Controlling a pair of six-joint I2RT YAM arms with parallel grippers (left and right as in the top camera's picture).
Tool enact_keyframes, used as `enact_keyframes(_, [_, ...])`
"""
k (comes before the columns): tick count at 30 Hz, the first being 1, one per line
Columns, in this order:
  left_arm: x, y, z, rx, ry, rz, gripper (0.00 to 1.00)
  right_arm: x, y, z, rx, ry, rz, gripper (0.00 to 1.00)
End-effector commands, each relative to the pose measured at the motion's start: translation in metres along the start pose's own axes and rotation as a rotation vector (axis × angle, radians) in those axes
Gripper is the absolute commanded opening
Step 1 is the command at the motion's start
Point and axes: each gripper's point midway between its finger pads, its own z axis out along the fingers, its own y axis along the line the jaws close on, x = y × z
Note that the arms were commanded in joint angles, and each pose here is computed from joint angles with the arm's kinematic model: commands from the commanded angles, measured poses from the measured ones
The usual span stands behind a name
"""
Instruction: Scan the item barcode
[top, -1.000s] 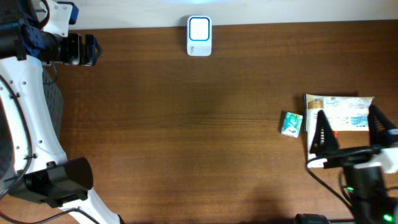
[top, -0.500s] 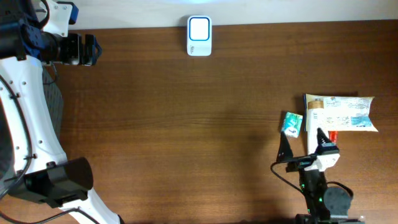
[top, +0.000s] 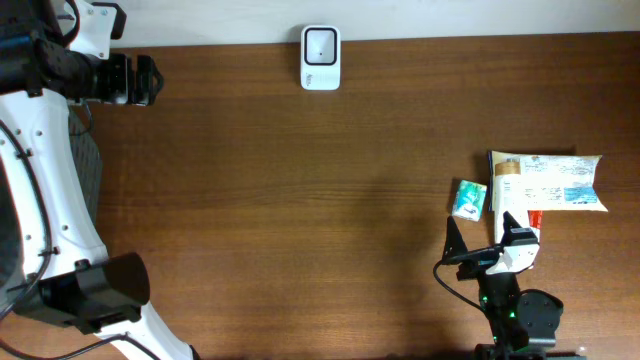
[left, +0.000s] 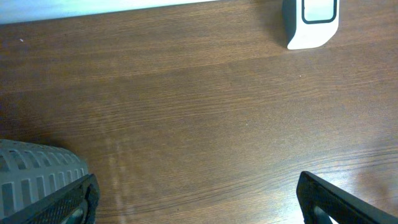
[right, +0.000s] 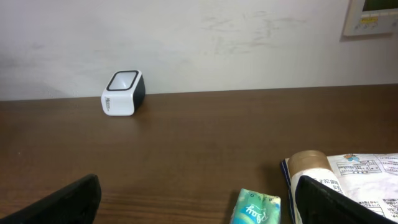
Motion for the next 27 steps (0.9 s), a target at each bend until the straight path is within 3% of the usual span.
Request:
enact_keyframes(1, [-0.003, 0.001, -0.009, -0.009, -0.021, 0.013, 0.99, 0.002, -0.002, 0.000, 0.007, 0.004, 0.007, 0.99])
enact_keyframes(7, [0.010, -0.017, -0.013, 0.013, 0.003, 0.027, 0.99, 0.002, -0.002, 0.000, 0.007, 0.004, 0.007, 0.99])
enact_keyframes(12, [0.112, -0.050, -0.025, 0.054, 0.147, -0.010, 0.99, 0.002, -0.002, 0.000, 0.007, 0.004, 0.007, 0.99])
enact_keyframes(15, [0.132, -0.054, -0.014, -0.002, -0.018, 0.049, 0.99, 0.002, -0.002, 0.000, 0.007, 0.004, 0.007, 0.99])
enact_keyframes(16, [0.133, -0.061, -0.005, -0.048, -0.216, 0.126, 0.99, 0.002, -0.002, 0.000, 0.007, 0.004, 0.007, 0.99])
enact_keyframes(20, [0.182, -0.084, 0.008, -0.133, -0.658, 0.273, 0.99, 0.002, -0.002, 0.000, 0.007, 0.004, 0.007, 0.99])
enact_keyframes(22, [0.212, -0.088, 0.016, -0.161, -0.764, 0.299, 0.99, 0.002, -0.002, 0.000, 0.007, 0.004, 0.007, 0.99])
enact_keyframes(27, [0.244, -0.091, 0.031, -0.175, -0.809, 0.309, 0.99, 0.002, -0.002, 0.000, 0.007, 0.004, 0.007, 0.99])
